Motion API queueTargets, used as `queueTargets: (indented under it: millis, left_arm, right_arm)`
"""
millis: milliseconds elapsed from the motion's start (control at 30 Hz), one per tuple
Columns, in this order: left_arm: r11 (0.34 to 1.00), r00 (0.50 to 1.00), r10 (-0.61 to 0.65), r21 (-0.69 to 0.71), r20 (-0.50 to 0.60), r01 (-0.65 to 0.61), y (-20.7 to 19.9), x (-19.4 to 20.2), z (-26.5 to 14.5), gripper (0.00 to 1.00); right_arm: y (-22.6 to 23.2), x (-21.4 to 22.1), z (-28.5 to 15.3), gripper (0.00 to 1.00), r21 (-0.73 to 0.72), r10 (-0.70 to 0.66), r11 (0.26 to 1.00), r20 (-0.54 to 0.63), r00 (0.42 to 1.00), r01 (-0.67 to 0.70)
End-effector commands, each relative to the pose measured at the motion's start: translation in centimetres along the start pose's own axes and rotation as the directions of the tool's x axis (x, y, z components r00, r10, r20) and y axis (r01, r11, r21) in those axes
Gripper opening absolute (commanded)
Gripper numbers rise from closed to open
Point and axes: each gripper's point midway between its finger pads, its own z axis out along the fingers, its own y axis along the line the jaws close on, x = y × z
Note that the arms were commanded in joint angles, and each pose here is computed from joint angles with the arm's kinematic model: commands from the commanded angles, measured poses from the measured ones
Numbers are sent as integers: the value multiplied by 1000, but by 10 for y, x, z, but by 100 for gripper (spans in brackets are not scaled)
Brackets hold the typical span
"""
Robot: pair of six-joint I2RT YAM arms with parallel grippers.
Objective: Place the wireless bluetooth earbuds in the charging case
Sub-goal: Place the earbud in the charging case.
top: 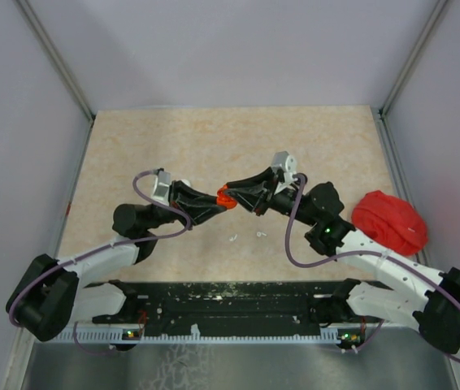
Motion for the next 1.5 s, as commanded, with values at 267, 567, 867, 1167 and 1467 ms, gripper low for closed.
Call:
queueTargets:
  millis: [267, 567, 867, 1167, 1467]
  left_arm:
    - [1000, 998, 29, -6, 50, -29, -2, -16, 7, 1]
    - [1000, 998, 15, -13, 62, -15, -2, -20, 7, 1]
    - [1000, 997, 12, 16, 74, -13, -9, -24, 7, 1]
    - [1000, 997, 6, 27, 78, -8, -11, -24, 7, 1]
    - [1000, 997, -3, 22, 80, 1, -8, -25, 9, 1]
  right_arm:
    - [12, -16, -1, 16, -26, -28, 999, 61, 998, 29]
    - [19, -11, 1, 15, -62, -24, 998, 36, 999, 27]
    - [9, -9, -4, 15, 9, -34, 999, 43, 998, 34]
    - [13, -9, -4, 15, -12, -32, 999, 38, 999, 33]
    - [19, -9, -3, 15, -52, -31, 998, 27, 999, 32]
